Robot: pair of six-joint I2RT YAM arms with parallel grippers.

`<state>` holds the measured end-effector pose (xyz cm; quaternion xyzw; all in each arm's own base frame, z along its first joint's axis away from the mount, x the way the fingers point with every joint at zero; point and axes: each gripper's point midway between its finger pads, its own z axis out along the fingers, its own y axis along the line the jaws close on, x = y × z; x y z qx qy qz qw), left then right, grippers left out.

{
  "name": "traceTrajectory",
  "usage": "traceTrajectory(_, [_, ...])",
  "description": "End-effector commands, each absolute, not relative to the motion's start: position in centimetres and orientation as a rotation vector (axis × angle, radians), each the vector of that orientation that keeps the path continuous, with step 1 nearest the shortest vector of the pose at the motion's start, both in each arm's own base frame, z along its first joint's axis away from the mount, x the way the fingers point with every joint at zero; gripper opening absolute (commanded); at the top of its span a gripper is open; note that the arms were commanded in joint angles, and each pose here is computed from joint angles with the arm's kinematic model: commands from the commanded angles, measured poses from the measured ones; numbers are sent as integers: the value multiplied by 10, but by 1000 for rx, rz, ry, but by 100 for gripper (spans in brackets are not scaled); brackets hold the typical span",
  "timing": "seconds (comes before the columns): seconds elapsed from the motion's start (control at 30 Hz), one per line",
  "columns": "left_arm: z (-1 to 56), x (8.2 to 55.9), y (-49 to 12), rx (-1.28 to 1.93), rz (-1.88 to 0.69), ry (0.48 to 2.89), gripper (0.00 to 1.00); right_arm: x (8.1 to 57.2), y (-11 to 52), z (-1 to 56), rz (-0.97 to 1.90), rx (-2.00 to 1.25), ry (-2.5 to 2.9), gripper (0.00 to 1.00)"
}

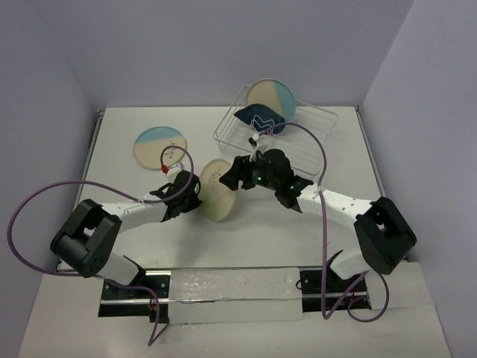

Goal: Load the plates into the dish rack

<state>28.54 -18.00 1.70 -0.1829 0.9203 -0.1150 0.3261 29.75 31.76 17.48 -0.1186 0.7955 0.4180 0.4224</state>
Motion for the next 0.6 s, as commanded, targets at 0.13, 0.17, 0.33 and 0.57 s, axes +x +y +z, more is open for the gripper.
traceTrajectory(0.13, [-3,250,-195,-429,-378,2556,0,296,340,137,993,-300,2131,72])
traceTrajectory(0.17, [-3,250,-196,-426,-380,2558,0,295,342,137,1000,-305,2134,70])
traceTrajectory(0.33, [-4,250,-197,-428,-384,2560,0,301,339,139,922,-279,2119,37])
traceTrajectory(0.57, [12,258,-197,-434,-391,2512,0,311,324,163,813,-276,2030,0])
